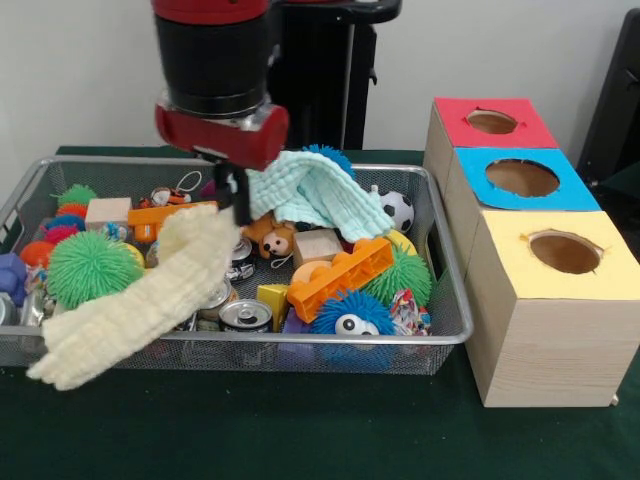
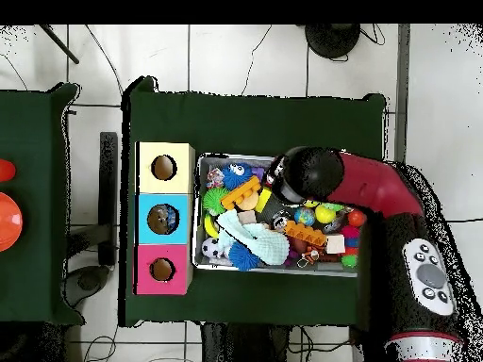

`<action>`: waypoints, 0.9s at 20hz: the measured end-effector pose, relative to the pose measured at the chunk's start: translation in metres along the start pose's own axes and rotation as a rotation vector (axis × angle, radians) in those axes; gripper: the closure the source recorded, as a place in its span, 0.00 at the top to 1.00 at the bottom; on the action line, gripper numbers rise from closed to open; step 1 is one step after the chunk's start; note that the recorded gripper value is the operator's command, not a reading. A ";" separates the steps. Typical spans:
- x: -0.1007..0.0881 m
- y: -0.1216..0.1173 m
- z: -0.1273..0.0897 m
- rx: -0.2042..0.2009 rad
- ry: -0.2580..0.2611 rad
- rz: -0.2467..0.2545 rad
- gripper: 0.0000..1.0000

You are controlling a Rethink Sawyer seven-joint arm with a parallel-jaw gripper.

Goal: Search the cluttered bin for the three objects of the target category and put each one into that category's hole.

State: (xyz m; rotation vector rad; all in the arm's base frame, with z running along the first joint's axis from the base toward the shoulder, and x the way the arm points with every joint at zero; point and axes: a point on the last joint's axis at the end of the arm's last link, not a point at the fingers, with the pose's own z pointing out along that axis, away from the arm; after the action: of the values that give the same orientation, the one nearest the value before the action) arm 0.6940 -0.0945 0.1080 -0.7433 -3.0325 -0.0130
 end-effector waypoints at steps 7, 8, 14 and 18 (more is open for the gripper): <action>0.053 0.056 -0.012 -0.009 0.046 -0.071 0.00; 0.061 0.062 -0.015 -0.011 0.052 -0.079 0.00; 0.077 0.071 -0.018 -0.011 0.069 -0.092 0.00; 0.077 0.064 -0.016 -0.010 0.075 -0.082 0.00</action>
State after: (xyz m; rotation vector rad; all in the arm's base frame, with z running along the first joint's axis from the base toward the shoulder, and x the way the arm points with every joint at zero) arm 0.6557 -0.0022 0.1262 -0.6039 -2.9913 -0.0562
